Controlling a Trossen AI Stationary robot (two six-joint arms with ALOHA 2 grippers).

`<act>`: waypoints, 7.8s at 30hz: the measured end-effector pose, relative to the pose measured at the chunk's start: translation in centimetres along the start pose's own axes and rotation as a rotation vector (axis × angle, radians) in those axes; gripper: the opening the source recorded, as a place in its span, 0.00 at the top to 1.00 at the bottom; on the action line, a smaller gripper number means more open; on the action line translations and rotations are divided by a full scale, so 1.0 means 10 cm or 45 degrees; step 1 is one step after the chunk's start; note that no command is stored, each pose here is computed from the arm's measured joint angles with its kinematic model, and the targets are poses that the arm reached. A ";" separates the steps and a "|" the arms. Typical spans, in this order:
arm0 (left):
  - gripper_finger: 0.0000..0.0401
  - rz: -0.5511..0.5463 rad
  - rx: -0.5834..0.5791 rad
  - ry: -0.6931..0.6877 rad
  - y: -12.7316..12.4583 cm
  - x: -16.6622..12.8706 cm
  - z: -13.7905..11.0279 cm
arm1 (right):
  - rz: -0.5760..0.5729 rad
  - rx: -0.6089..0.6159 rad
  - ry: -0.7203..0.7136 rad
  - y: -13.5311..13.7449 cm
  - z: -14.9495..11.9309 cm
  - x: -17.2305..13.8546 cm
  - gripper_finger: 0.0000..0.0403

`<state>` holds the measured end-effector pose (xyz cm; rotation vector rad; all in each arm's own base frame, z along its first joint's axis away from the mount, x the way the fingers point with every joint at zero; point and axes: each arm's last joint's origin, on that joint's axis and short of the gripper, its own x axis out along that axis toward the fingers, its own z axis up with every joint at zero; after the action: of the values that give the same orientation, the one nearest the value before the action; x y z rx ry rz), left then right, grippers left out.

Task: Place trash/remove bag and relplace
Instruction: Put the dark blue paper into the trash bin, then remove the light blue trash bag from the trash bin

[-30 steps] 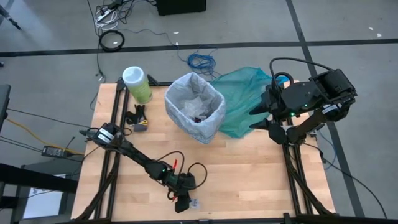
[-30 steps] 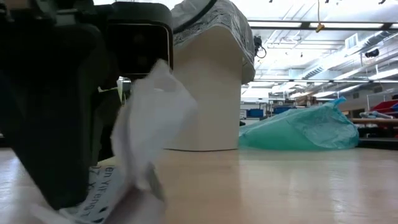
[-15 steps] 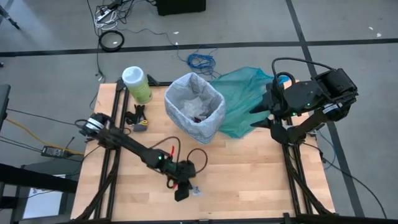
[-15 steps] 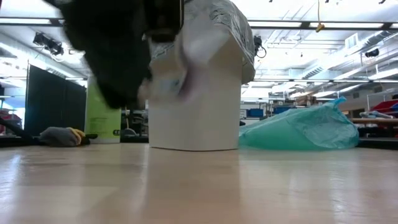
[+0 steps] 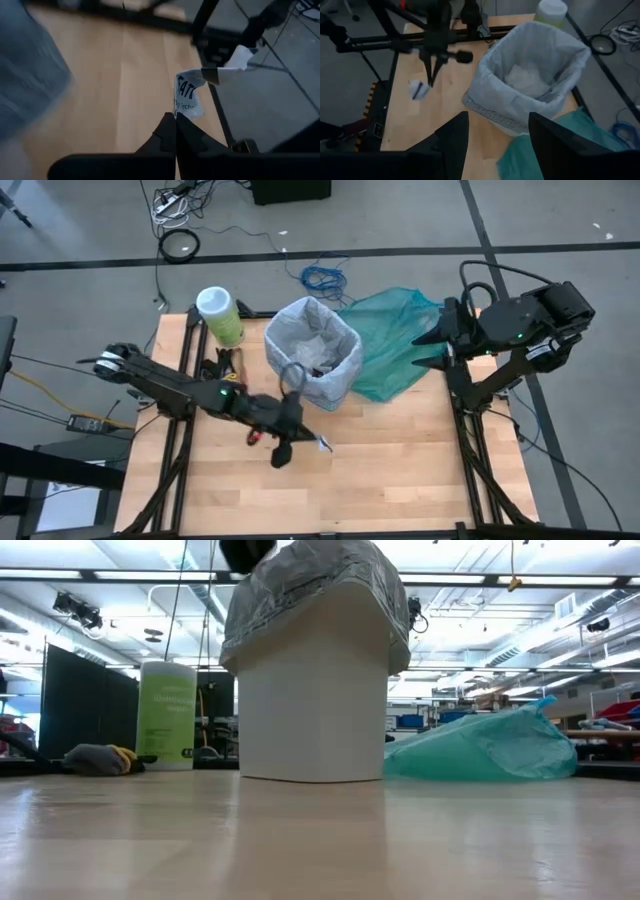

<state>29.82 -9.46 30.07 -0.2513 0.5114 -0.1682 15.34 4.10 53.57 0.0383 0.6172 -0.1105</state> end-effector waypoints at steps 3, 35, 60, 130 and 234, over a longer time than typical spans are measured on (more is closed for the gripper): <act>1.00 0.090 0.080 -0.138 -0.01 -0.24 0.24 | -0.046 -0.007 -0.029 -0.04 -0.01 -0.05 0.52; 0.77 0.773 0.214 0.139 1.49 -1.08 1.34 | -0.423 0.131 0.211 0.02 -0.26 0.63 0.49; 0.66 0.372 -0.209 -0.509 0.82 -2.29 2.04 | -0.379 1.123 -0.324 -0.13 -1.51 1.06 0.48; 0.66 0.072 -1.328 -1.119 1.38 -1.24 -1.36 | -0.379 1.409 -0.620 -0.63 -1.29 1.67 0.52; 0.98 -0.417 -1.026 -1.185 0.95 -0.89 -1.52 | -0.092 1.237 -0.495 -0.57 -1.24 1.68 0.55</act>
<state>15.41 -1.33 18.71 -1.1373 -0.4275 -0.1369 21.12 -2.27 33.73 0.9138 0.1290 -0.4689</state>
